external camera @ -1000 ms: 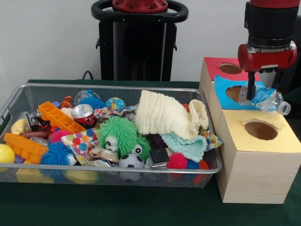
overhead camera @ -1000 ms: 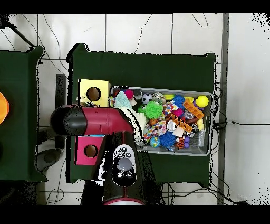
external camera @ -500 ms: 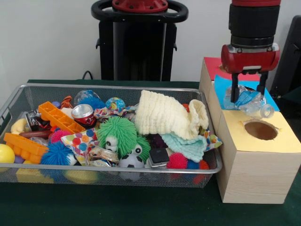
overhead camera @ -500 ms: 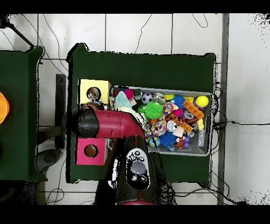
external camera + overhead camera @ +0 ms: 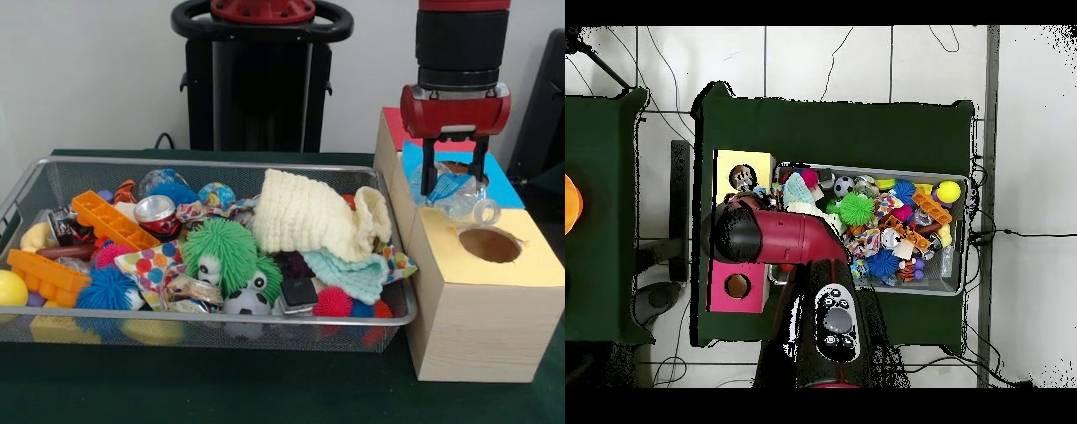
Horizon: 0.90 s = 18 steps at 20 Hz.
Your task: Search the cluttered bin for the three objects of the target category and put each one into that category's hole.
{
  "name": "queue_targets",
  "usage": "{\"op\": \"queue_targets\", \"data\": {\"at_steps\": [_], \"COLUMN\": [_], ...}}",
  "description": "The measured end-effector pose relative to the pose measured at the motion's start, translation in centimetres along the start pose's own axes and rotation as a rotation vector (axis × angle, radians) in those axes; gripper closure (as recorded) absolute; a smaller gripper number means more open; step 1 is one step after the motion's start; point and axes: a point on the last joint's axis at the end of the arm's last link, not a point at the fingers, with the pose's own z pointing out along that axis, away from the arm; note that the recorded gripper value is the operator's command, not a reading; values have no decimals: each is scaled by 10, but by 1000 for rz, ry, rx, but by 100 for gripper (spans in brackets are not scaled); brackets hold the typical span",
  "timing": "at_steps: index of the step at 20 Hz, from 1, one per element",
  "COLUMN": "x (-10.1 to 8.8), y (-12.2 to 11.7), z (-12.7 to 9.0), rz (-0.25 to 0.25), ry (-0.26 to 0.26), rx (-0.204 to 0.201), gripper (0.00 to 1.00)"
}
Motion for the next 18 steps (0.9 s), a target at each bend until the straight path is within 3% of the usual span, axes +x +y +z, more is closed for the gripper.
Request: {"op": "queue_targets", "data": {"at_steps": [10, 18], "x": [10, 28], "y": [7, 10], "z": [-3, -7], "rz": [-7, -9], "ry": [-20, 2], "rx": [2, 1], "gripper": [100, 100]}}
